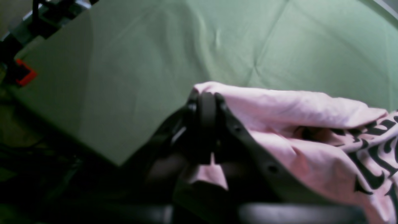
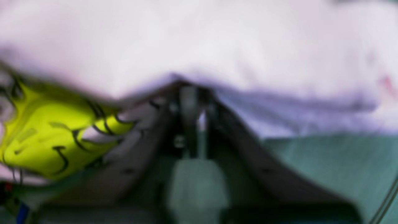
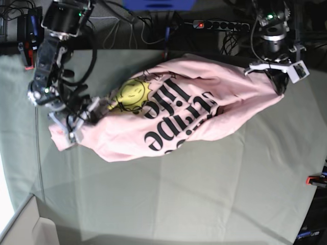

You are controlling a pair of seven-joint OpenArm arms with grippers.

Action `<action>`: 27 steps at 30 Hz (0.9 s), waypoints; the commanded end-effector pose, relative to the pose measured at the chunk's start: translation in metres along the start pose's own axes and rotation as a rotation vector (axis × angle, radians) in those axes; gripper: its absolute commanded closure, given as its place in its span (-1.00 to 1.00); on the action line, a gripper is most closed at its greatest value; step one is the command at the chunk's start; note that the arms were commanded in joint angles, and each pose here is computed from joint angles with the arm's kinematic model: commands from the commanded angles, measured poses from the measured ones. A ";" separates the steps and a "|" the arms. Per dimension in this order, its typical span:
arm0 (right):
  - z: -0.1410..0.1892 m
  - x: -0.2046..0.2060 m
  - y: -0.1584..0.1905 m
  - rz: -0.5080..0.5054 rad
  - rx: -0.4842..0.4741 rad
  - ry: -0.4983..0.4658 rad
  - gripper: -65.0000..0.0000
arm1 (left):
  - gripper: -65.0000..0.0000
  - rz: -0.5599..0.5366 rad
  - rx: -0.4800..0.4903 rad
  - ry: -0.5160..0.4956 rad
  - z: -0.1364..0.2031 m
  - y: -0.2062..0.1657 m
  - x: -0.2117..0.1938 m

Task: Layout the t-shirt on the table in an organized manner, then fold the t-shirt properly
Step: 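Regrasp the t-shirt ends with both grippers at opposite sides, then adjust the right gripper's grip on the t-shirt end, left holding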

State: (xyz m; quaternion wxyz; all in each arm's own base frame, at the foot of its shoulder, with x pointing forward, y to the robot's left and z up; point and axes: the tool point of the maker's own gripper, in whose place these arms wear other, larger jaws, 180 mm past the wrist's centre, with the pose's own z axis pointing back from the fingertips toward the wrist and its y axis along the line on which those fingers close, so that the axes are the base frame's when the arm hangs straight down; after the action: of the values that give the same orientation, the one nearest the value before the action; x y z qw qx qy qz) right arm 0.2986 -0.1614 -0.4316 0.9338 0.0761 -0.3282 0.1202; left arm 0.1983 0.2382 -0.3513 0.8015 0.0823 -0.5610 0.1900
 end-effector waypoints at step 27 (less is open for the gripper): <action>0.029 0.043 -0.076 0.128 -0.142 -0.055 -0.10 | 1.00 -0.021 -0.021 -0.128 -0.016 -0.004 0.042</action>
State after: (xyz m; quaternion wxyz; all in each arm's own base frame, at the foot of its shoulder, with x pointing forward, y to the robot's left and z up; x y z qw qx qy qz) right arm 0.3173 -0.2317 -0.4081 0.9322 -0.0058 -0.3289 0.1507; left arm 0.2235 0.2468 -0.3313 0.7824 0.0861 -0.5918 0.1736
